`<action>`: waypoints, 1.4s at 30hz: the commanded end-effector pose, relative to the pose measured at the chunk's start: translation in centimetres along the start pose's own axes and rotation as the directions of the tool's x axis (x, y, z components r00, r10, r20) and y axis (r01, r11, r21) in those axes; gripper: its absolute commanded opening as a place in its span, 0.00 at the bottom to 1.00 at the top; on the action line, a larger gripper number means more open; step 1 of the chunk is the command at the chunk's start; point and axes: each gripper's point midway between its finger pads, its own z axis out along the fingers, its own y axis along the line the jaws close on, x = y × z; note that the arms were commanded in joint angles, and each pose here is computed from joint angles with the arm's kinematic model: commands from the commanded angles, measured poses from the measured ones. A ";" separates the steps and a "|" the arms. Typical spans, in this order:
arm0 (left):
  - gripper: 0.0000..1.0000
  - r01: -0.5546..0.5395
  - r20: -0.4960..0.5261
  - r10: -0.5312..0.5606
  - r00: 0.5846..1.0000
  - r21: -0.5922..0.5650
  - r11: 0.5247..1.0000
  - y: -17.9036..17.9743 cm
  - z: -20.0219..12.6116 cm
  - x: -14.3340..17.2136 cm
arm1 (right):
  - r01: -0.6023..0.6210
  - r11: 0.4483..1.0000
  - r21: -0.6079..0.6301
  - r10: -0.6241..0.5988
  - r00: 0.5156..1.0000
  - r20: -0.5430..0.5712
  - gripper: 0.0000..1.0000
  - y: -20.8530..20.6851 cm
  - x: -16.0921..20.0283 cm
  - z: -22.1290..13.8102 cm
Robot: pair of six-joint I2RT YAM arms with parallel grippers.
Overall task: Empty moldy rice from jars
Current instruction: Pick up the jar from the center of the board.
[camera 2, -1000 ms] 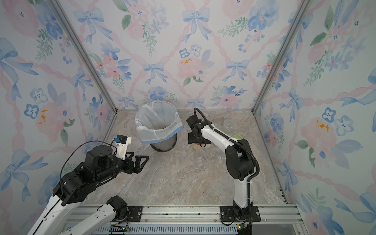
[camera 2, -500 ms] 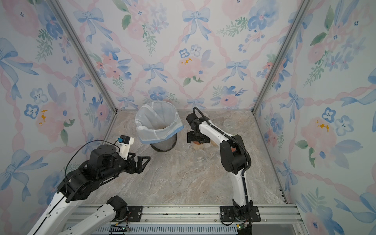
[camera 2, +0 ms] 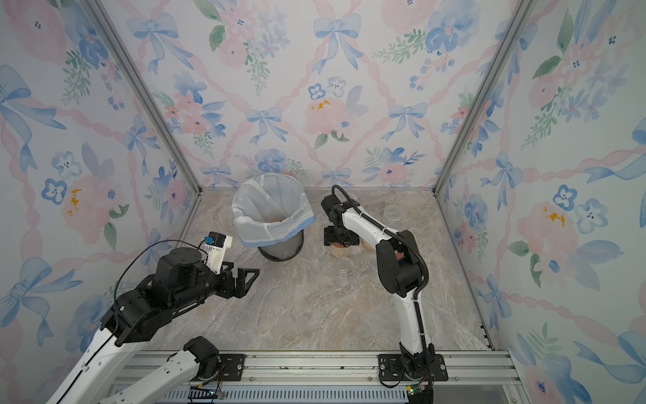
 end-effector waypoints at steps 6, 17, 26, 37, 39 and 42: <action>0.98 -0.057 0.066 0.053 0.996 0.057 0.997 -1.2 0.7 -1.8 | 0.027 1.000 -0.014 -0.026 0.998 0.059 0.00 -0.7 -2.0 -4.1; 0.98 -0.203 0.169 0.180 0.969 0.131 0.970 -3.3 3.4 -4.6 | 0.086 0.979 -0.185 -0.068 0.992 0.103 0.00 0.0 -1.7 -11.0; 0.98 -0.353 0.196 0.315 0.929 0.208 0.912 -5.2 6.7 -5.0 | 0.151 0.917 -0.369 -0.119 0.987 0.107 0.00 1.7 0.6 -16.6; 0.98 -0.492 0.306 0.413 0.858 0.259 0.831 -7.7 9.0 -4.9 | 0.200 0.793 -0.576 -0.150 0.980 0.133 0.00 3.7 4.4 -22.9; 0.98 -0.509 0.314 0.426 0.848 0.265 0.819 -8.2 9.5 -4.8 | 0.203 0.763 -0.613 -0.148 0.979 0.140 0.00 3.9 5.1 -23.9; 0.98 -0.544 0.340 0.448 0.827 0.281 0.791 -9.3 9.7 -4.7 | 0.206 0.718 -0.664 -0.161 0.978 0.130 0.00 4.6 6.4 -24.6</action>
